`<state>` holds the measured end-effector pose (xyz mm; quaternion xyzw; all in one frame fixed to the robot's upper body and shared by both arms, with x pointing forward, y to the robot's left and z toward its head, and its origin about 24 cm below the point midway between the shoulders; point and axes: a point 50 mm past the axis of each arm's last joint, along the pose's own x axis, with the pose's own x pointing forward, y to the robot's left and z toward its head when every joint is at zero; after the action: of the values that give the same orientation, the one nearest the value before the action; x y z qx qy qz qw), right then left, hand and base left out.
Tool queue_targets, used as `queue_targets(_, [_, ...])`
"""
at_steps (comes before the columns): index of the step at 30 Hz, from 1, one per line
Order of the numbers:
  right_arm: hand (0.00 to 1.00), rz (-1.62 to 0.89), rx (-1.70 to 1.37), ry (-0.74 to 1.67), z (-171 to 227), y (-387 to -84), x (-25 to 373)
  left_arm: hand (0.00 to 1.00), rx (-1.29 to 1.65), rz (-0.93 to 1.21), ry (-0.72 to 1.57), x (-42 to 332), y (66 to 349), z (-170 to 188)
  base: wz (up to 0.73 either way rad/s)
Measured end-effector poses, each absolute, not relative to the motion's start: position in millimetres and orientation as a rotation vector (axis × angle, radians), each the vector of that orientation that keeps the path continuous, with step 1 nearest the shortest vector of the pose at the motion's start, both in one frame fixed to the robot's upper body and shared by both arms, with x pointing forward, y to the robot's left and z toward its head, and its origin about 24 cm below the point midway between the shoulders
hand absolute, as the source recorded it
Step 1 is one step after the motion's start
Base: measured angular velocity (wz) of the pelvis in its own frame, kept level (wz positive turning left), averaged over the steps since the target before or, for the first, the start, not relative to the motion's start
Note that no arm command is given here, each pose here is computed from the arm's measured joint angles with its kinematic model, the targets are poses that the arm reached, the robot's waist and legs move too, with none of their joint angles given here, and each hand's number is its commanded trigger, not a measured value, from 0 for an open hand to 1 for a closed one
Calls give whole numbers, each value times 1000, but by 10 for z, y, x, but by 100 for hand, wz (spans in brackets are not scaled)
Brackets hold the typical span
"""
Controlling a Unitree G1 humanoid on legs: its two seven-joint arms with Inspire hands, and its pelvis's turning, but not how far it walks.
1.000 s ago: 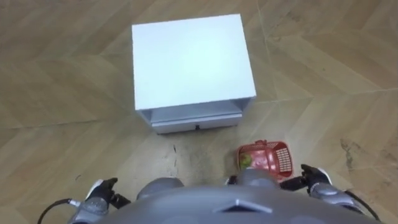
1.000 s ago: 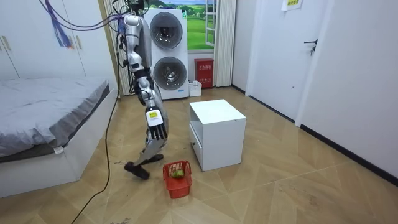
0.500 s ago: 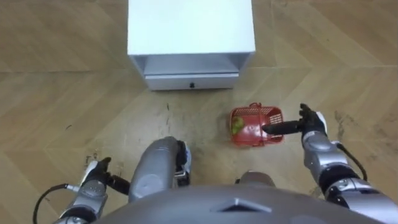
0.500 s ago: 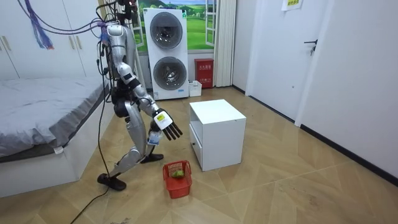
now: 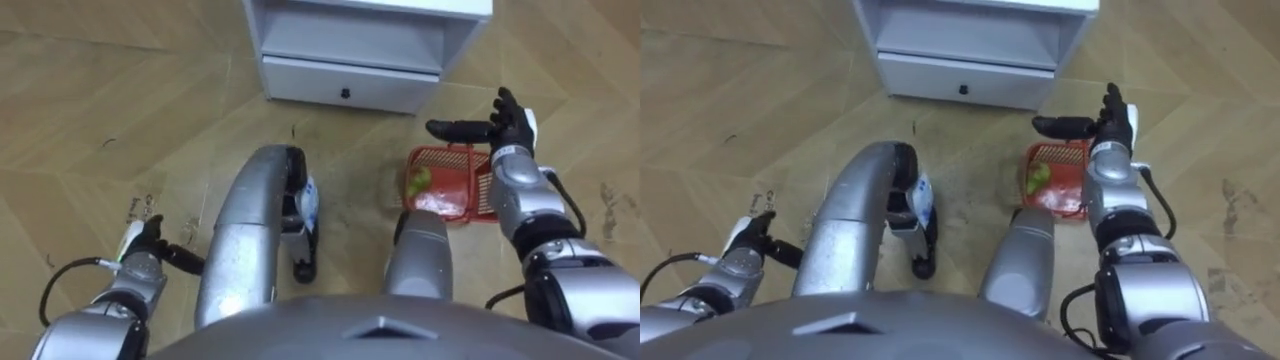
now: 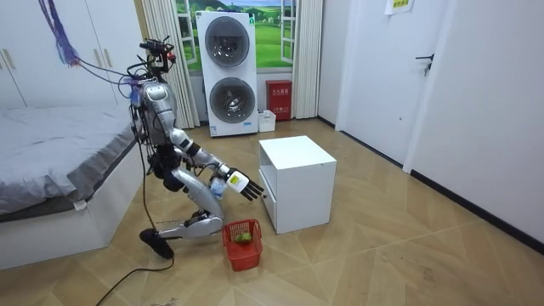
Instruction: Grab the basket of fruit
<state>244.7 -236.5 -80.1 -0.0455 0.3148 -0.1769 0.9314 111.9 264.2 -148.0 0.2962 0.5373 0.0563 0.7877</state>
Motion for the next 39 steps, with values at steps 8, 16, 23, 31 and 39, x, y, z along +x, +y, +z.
queue_targets(8, [0, -358, -89, 693, -900, -2387, 2299, 0, 638, 102, 1224, 818, 2642, -1550, 0])
queue_targets(16, [0, -370, -126, 746, -990, -2472, 2109, 0, 601, 115, 1286, 530, 2633, -1597, -5])
queue_targets(23, [0, -347, -149, 734, -984, -2416, 2103, 0, 616, 86, 1337, 290, 2630, -1618, -3])
queue_targets(31, [0, -347, -189, 741, -997, -2424, 2067, 0, 577, 33, 1274, 480, 2499, -1637, 0])
queue_targets(39, [0, -342, -186, 801, -1098, -2430, 1907, 0, 607, -27, 1268, 469, 2443, -1651, -3])
